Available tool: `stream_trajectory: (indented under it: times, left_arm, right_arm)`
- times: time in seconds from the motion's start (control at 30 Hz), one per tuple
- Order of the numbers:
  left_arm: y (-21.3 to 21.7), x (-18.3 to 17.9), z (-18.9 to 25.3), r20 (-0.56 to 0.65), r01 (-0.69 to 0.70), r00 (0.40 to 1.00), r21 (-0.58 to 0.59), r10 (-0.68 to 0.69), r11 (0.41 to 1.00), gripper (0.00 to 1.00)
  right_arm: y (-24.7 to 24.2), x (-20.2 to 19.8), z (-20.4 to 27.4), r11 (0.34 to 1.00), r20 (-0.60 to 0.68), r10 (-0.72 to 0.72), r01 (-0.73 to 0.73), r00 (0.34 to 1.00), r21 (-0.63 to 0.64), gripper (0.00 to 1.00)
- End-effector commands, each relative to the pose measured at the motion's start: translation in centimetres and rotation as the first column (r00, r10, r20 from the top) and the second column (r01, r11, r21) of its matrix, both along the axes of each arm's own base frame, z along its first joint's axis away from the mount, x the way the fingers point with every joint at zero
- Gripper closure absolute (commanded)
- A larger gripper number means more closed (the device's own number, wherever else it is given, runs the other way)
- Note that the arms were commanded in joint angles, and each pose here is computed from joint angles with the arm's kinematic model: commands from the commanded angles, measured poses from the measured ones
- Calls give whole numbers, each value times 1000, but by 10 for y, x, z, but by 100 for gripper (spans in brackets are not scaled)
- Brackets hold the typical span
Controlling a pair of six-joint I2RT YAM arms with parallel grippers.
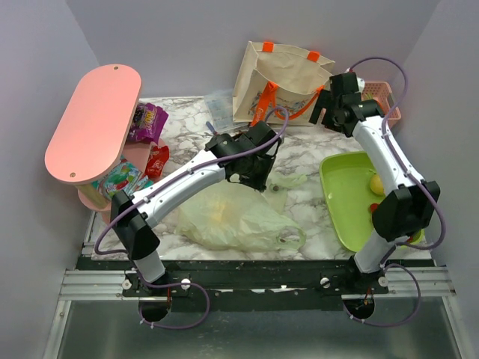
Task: Place the food into the grocery bag and tie it
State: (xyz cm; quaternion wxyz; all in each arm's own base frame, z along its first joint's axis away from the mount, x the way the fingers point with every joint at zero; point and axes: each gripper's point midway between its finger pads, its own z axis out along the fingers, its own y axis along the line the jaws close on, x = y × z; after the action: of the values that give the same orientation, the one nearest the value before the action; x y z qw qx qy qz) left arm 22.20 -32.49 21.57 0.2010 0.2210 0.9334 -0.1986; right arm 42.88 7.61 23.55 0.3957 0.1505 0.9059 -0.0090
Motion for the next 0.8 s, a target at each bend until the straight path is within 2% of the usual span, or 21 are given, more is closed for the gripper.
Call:
stream_trajectory:
  times: [0.0, 0.27, 0.77]
  left_arm:
    - [-3, 11, 3, 31, 58, 998, 29, -59, 998, 100]
    - [-1, 20, -3, 47, 106, 993, 67, -109, 992, 100]
    - [1, 24, -11, 53, 128, 990, 12, -128, 992, 100]
  right_arm:
    - [-33, 38, -2, 997, 8, -74, 74, 997, -21, 0]
    - [-77, 96, -39, 978, -52, -193, 188, 980, -95, 0]
    - [-149, 163, -69, 923, 35, -309, 309, 950, -230, 0]
